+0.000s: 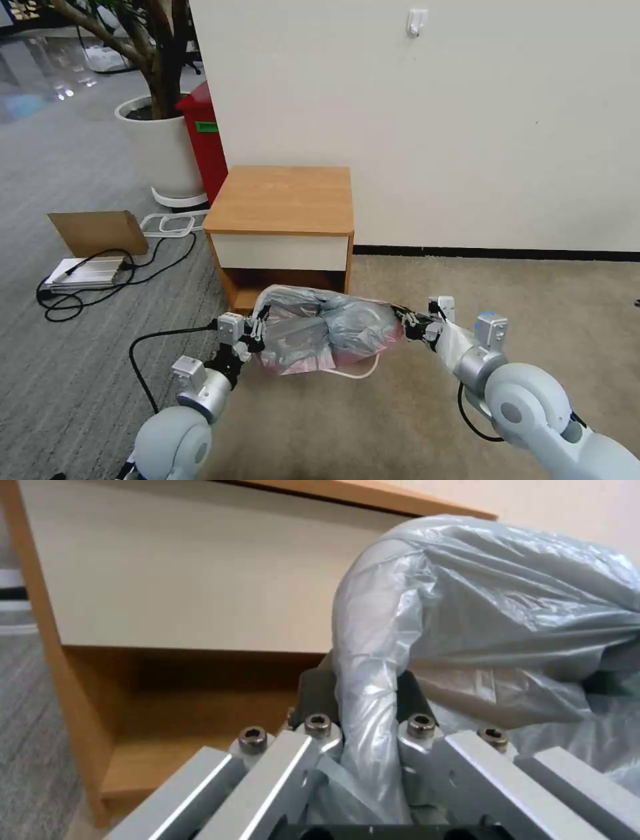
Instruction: Pick up the garbage bag from the table and place it over the trash can.
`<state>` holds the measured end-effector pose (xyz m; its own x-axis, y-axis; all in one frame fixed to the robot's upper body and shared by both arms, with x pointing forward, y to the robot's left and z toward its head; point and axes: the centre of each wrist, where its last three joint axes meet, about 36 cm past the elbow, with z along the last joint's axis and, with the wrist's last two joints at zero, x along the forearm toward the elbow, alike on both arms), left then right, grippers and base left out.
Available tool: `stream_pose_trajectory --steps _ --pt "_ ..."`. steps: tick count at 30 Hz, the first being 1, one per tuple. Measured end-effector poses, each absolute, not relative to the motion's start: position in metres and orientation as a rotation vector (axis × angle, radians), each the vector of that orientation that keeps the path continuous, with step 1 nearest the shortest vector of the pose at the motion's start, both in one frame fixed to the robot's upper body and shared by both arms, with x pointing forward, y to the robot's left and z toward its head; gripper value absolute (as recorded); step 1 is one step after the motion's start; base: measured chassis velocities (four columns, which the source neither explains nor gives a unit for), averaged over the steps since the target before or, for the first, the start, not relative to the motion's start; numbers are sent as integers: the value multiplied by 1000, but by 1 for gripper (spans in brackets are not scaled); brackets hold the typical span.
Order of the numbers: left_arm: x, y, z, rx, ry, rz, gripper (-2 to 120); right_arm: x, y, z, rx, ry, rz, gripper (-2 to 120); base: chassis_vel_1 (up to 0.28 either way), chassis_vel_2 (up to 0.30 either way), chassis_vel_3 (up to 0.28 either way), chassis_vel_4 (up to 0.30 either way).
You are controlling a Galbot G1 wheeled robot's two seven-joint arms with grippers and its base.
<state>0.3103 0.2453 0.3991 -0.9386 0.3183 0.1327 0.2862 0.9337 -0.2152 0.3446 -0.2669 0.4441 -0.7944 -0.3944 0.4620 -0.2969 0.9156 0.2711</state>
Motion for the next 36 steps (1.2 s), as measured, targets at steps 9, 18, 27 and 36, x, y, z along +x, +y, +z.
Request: stream_pose_trajectory --steps 9,18,27,36 --pt "316 249 401 -404 -2927 326 5 337 -282 448 478 -2549 -196 51 0 0 0 0" --pt "322 254 397 -305 -2920 394 5 295 -269 483 407 -2572 -592 94 0 0 0 0" --pt "323 251 396 -292 -2915 427 5 269 -223 469 454 -2465 -881 100 0 0 0 0" --pt "322 249 399 -290 -2912 464 5 276 -209 426 478 -2527 -1131 100 0 0 0 0"
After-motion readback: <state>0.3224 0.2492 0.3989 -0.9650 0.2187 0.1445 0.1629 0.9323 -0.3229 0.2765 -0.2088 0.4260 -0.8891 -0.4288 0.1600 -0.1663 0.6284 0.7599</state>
